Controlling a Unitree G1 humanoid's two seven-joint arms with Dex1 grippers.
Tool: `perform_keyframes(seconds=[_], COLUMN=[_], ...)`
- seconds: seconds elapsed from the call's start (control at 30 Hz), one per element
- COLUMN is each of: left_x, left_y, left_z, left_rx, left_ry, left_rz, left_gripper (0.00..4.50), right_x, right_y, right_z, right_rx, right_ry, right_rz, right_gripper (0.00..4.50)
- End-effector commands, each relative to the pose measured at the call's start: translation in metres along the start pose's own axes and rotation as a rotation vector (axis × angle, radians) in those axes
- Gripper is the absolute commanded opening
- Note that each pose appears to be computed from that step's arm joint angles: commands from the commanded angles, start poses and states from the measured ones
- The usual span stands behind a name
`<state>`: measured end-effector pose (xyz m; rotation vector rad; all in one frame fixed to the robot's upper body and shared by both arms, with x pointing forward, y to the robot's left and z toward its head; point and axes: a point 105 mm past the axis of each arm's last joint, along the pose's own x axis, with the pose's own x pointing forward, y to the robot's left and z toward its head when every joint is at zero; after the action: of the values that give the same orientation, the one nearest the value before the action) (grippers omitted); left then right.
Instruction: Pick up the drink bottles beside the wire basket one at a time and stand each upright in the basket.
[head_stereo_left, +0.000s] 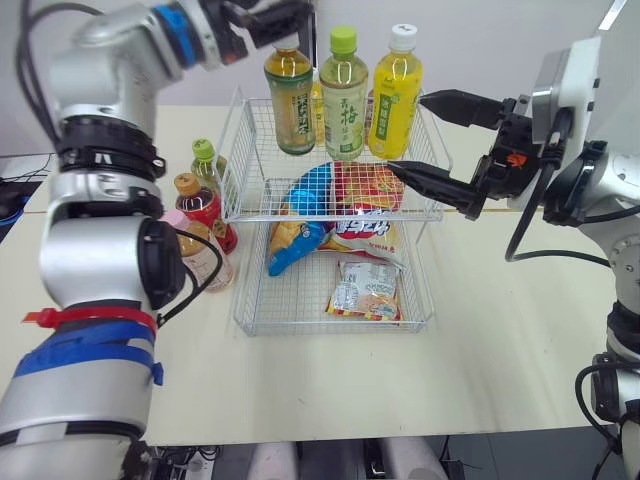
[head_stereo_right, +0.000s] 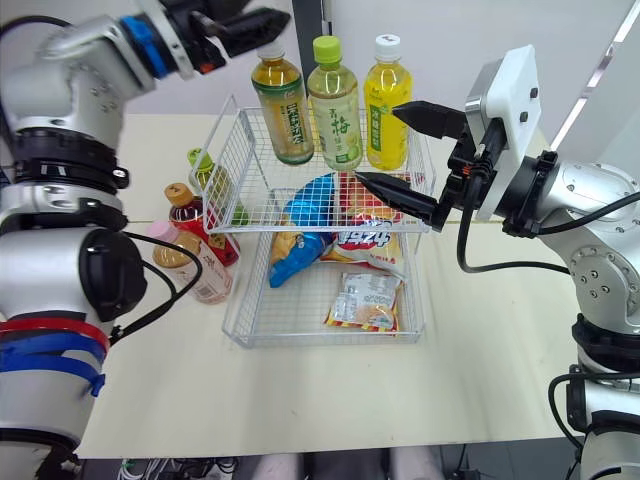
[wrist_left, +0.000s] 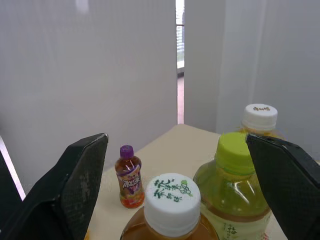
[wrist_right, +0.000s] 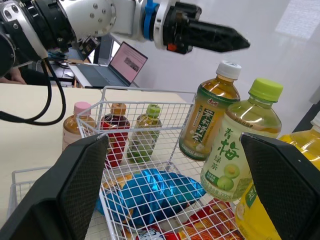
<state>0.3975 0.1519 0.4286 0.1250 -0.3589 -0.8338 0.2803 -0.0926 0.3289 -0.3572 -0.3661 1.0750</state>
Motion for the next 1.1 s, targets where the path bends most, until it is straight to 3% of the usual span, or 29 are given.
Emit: perform_keyframes(seconds=[0.03,0.2,0.33,0.6,0.7,0.93,1.1], left_x=[-0.028,-0.092,-0.149,-0.285,-0.344,-0.371,-0.363], left_y=[-0.008,-0.004,-0.001,-0.044,-0.067,-0.108,-0.112], left_z=[0.033,0.025,0.002,-0.056,-0.091,-0.111,-0.114], left_rx=[0.106,0.115,0.164,0.023,-0.017,-0.075,-0.093], left_ry=[-0.068,-0.04,0.091,0.264,0.377,0.43,0.416], left_rz=[0.003,0.15,0.328,0.629,0.784,0.832,0.819], left_gripper=[4.47,4.47,4.47,4.47,4.47,4.47,4.47], right_x=[0.004,0.015,0.024,0.043,0.047,0.05,0.05], right_y=[-0.002,-0.002,-0.001,0.001,0.003,0.004,0.004], right_z=[0.011,0.009,0.008,0.005,0.003,0.003,0.003], right_rx=[-0.042,-0.007,0.016,0.023,0.032,0.038,0.034], right_ry=[-0.042,-0.075,-0.1,-0.144,-0.155,-0.165,-0.163], right_rz=[0.026,0.101,0.175,0.302,0.334,0.375,0.384], right_gripper=[4.5,4.5,4.5,4.5,4.5,4.5,4.5])
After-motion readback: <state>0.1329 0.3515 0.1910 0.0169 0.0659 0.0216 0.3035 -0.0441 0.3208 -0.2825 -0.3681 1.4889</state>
